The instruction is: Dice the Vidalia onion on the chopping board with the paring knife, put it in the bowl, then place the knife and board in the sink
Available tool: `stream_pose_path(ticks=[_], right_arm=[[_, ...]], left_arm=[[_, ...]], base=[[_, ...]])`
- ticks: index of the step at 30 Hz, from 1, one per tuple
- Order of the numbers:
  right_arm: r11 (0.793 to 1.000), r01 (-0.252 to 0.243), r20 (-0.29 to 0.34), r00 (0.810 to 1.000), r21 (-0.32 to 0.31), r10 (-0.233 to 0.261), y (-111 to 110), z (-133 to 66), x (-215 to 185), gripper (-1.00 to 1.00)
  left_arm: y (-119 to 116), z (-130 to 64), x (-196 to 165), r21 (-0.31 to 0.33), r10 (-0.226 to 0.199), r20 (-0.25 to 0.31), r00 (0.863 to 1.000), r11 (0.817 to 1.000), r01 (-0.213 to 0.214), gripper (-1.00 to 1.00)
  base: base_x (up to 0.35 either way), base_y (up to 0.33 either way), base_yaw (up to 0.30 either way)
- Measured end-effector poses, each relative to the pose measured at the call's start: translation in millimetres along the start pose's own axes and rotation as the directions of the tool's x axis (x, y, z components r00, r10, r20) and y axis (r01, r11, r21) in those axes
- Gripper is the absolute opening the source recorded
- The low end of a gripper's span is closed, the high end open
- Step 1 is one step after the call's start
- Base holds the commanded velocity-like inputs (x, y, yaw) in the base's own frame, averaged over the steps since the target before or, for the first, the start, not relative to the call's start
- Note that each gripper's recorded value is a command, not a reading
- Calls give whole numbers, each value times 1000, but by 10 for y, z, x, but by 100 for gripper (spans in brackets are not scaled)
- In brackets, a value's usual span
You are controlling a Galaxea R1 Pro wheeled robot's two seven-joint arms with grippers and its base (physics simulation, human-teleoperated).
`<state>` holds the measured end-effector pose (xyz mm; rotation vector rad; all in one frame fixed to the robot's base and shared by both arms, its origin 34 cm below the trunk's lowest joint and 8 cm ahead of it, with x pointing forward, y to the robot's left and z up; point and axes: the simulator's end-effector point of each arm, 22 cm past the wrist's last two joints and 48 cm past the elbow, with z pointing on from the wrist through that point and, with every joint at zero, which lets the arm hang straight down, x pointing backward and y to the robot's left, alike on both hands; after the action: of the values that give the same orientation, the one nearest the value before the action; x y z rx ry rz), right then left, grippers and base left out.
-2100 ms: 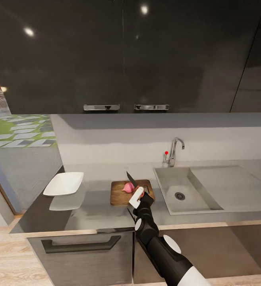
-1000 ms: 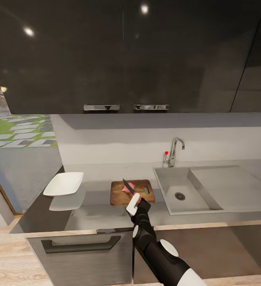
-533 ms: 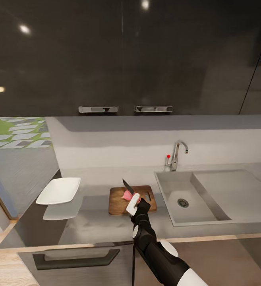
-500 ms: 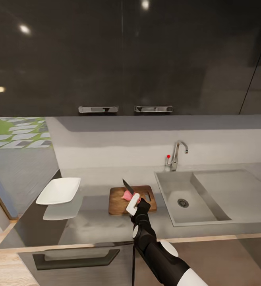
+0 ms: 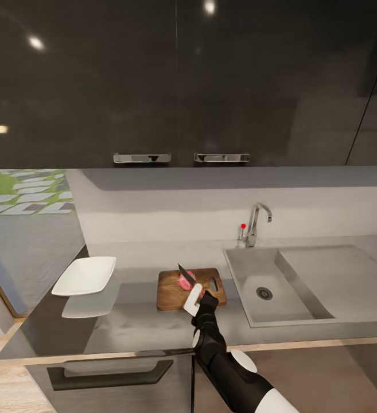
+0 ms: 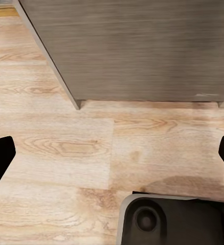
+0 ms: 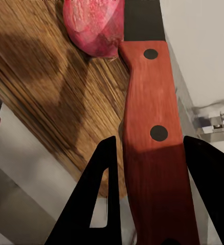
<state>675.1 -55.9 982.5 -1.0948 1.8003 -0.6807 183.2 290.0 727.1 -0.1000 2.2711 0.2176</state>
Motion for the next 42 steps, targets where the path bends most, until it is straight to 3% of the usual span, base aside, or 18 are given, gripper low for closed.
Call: stream_pose_path(ticks=[33,42], right_arm=[[1000,0,1,1000,0,0,0,-1,-3,-100],[1000,4,27,1000,-13,-3,69,16,-28,-100]], left_arm=[[2,-2,4,0,0,-1,1000,1000,0,100],[2,-2,6,0,0,-1,1000,1000,0,100]], base=[[0,0,0],[0,0,0]])
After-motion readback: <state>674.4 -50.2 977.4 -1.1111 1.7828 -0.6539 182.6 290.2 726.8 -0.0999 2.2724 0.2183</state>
